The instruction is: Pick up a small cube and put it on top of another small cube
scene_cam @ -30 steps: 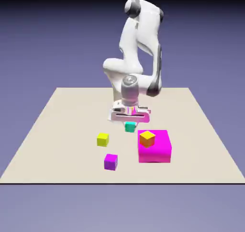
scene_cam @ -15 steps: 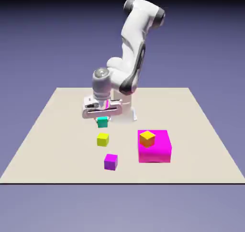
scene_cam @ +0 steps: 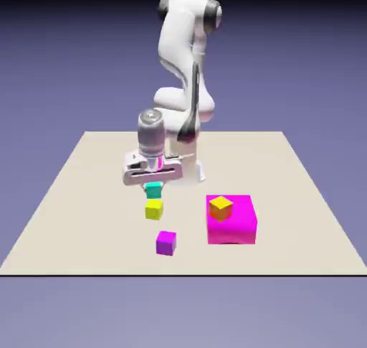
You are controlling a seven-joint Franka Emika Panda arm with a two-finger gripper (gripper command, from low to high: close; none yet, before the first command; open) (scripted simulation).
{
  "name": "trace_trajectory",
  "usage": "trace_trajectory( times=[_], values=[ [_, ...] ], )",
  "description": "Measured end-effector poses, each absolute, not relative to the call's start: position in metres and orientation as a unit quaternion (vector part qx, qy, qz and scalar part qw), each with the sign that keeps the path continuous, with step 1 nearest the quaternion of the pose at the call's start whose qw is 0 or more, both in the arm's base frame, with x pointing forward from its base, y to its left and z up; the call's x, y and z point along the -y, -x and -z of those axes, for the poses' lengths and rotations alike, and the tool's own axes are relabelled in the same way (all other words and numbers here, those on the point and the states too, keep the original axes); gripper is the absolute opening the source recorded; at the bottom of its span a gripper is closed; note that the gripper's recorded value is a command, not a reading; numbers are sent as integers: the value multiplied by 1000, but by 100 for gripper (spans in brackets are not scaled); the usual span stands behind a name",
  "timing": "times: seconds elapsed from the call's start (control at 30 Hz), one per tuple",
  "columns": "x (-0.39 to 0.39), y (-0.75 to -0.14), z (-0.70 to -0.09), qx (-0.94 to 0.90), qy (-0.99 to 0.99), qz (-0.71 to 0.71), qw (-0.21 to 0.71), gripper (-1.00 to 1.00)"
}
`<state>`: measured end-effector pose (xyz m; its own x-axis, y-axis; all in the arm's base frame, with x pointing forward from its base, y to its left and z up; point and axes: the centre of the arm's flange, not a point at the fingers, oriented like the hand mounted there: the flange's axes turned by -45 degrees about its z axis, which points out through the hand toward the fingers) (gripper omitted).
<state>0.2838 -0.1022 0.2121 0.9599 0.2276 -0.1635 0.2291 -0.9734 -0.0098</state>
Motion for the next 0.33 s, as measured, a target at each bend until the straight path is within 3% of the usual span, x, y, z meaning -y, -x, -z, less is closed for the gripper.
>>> trace_trajectory(
  times=[0.3, 0.33],
  values=[
    [102, -272, -178, -115, -989, 97, 11, -100],
    [102, -272, -177, -115, -989, 98, 11, 100]
  ],
)
